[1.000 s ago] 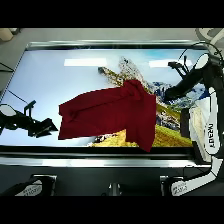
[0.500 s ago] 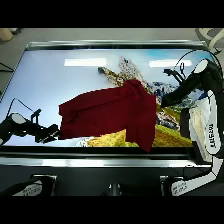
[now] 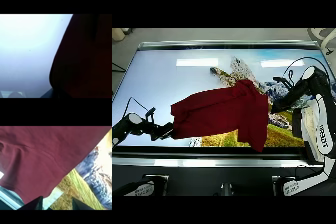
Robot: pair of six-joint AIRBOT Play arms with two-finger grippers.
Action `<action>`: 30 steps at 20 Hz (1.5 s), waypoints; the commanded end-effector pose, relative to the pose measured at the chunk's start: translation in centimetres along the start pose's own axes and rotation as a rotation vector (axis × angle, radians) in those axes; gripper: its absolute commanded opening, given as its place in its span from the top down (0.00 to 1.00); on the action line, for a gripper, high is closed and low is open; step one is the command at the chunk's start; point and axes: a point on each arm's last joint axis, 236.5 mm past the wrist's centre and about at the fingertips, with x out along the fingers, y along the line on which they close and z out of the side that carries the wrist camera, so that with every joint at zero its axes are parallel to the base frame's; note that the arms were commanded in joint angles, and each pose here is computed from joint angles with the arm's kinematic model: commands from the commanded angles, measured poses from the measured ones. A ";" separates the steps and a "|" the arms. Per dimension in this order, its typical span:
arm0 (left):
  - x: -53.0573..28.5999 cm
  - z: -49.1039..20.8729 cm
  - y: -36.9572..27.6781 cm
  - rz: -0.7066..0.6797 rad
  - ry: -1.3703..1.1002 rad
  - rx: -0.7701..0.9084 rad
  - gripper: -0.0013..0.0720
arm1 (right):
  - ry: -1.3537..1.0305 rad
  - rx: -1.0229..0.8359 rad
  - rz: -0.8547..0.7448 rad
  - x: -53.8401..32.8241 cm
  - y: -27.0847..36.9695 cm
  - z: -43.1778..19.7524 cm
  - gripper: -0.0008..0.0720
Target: Fold the shirts.
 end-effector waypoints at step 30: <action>-63.2 -14.7 -18.2 -0.632 -1.904 0.511 0.95 | -1.513 -0.588 -1.326 -50.3 29.7 -14.6 0.97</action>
